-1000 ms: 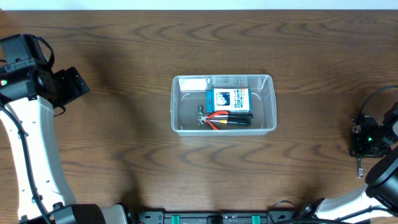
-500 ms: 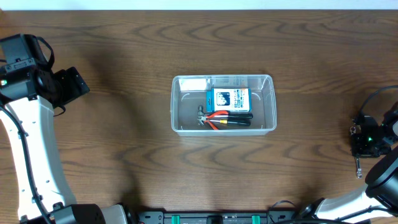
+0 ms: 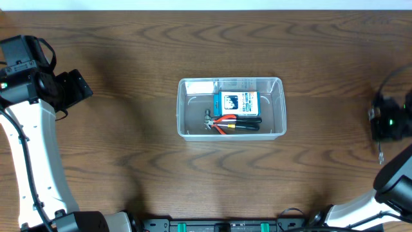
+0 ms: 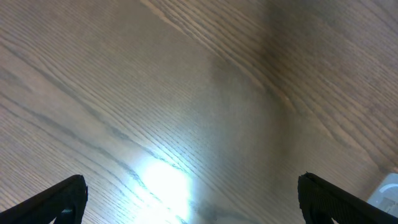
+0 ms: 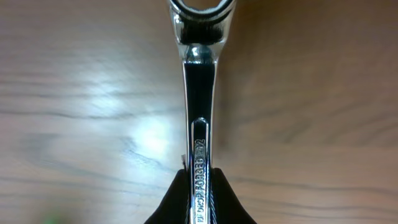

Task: Pack container
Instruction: 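Lift the wrench and carry it left over the container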

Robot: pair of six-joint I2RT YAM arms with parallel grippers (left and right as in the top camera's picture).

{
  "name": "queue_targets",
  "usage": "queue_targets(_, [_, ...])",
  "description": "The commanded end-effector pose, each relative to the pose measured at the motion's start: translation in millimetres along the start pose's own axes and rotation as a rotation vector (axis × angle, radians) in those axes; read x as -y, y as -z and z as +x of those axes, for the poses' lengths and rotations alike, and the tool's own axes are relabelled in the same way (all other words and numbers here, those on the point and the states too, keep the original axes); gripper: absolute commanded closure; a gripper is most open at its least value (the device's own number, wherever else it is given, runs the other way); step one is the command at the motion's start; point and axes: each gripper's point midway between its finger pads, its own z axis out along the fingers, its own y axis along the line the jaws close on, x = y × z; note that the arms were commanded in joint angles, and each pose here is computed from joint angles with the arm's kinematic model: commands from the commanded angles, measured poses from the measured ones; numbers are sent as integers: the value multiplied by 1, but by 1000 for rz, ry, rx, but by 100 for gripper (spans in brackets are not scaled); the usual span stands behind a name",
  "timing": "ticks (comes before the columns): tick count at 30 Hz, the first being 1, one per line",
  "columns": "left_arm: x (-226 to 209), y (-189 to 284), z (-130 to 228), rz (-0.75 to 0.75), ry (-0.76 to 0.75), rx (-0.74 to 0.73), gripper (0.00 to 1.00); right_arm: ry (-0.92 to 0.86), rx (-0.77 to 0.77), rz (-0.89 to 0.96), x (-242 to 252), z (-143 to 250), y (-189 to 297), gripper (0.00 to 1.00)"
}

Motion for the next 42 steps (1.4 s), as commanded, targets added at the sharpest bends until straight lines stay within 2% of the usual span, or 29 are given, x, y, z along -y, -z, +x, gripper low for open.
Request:
queue_targets(1, [-2, 7, -5, -4, -1, 23, 2, 96, 75, 31, -18, -43, 36, 99])
queue_targets(6, [-2, 7, -5, -4, -1, 23, 2, 350, 134, 63, -71, -88, 85, 99])
queue_targets(11, [-2, 7, -5, -4, -1, 23, 2, 658, 205, 96, -144, -121, 123, 98])
queue_targets(17, [-2, 7, -5, -4, -1, 23, 2, 1092, 247, 118, -236, -131, 135, 98])
queue_targets(20, [-2, 7, -5, -4, -1, 23, 2, 1260, 283, 111, -281, -130, 138, 93])
queue_targets(23, [-2, 7, -5, -4, -1, 23, 2, 1331, 319, 119, -310, -131, 141, 92])
queue_targets(26, [-2, 7, -5, -5, -1, 23, 2, 1377, 371, 119, -334, -134, 145, 95])
queue_targets(34, [-2, 7, -5, -5, -1, 23, 2, 1438, 566, -29, -389, -142, 159, 94])
queue_targets(42, [-2, 7, -5, -4, -1, 23, 2, 1435, 512, -107, -406, -137, 137, 95])
